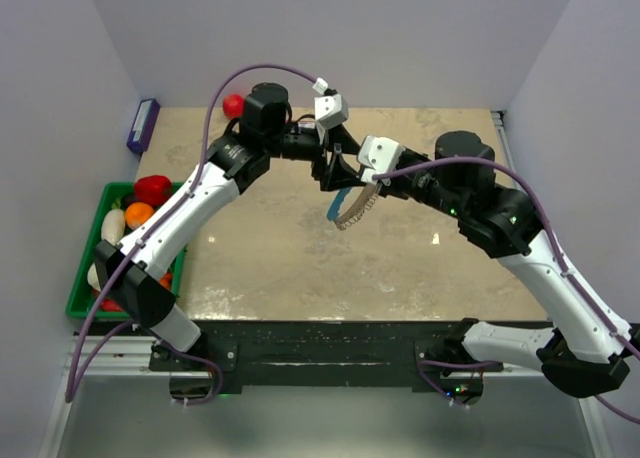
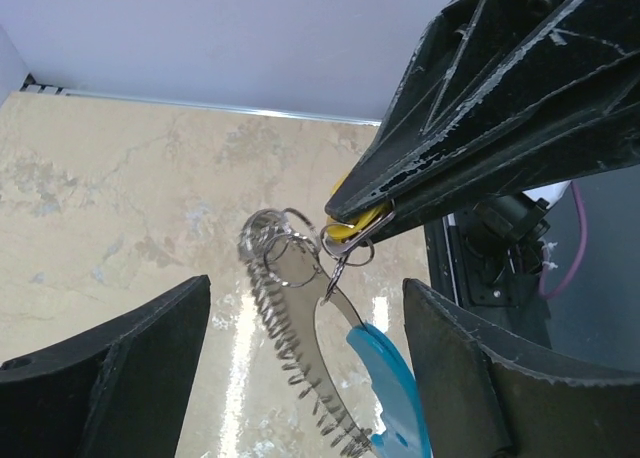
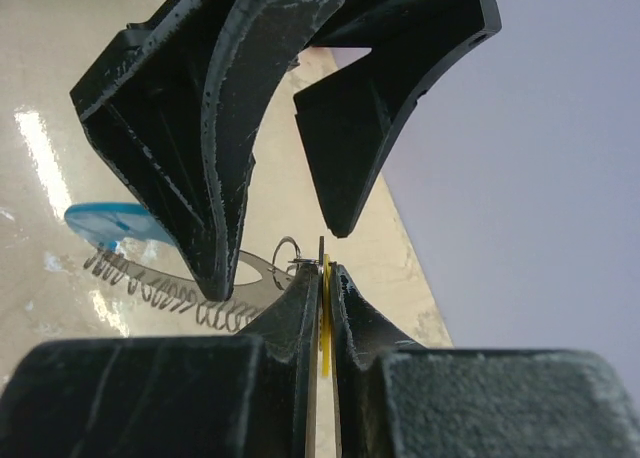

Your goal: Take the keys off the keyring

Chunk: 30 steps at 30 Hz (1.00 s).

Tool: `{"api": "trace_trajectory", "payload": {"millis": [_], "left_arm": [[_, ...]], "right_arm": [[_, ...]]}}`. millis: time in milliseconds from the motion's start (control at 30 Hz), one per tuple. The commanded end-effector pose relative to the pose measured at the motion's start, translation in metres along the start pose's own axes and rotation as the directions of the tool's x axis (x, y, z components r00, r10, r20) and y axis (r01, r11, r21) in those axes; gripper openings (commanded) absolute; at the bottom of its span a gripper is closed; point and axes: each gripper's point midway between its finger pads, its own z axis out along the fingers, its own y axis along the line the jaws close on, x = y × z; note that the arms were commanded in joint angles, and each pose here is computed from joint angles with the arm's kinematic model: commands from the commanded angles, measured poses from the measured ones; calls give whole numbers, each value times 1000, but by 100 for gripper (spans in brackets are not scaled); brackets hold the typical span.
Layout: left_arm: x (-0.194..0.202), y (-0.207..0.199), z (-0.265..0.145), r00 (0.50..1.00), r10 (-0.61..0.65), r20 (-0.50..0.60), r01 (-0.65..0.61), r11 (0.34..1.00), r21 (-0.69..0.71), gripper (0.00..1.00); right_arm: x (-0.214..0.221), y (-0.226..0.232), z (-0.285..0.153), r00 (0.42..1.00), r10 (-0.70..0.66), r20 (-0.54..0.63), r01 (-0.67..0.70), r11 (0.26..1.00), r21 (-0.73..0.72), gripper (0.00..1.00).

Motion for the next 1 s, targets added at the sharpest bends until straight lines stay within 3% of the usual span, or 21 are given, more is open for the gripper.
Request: {"api": "trace_trajectory", "payload": {"millis": [0,33,67,100,167,233,267,400,967], "left_arm": [[-20,-2,-2,997,66,33,-65,998,-5,75],[-20,-2,-2,997,65,35,-65,998,-1,70],[-20,-3,-2,997,64,35,-64,998,8,57],[-21,-4,-2,997,63,37,-64,998,11,51],[-21,-4,-1,997,64,39,-65,998,16,46],[-22,-4,-1,997,61,39,-62,998,17,49],[-24,-3,-2,997,64,42,-65,998,8,59],[-25,-3,-3,997,72,41,-72,997,-2,66],[-36,4,-13,991,134,28,-132,988,-77,74]], "right_arm": [[-30,-19,-21,994,5,108,-11,998,61,0],[-31,-20,-22,994,3,109,-10,998,64,0],[-31,-20,-23,994,3,109,-10,998,64,0],[-31,-20,-22,994,4,110,-11,998,63,0],[-31,-19,-23,994,4,111,-11,998,62,0],[-31,-18,-23,994,5,110,-11,998,56,0],[-30,-18,-22,994,6,109,-12,998,55,0],[-30,-18,-24,994,5,107,-11,998,60,0],[-29,-17,-30,994,-16,108,10,999,52,0]]}}
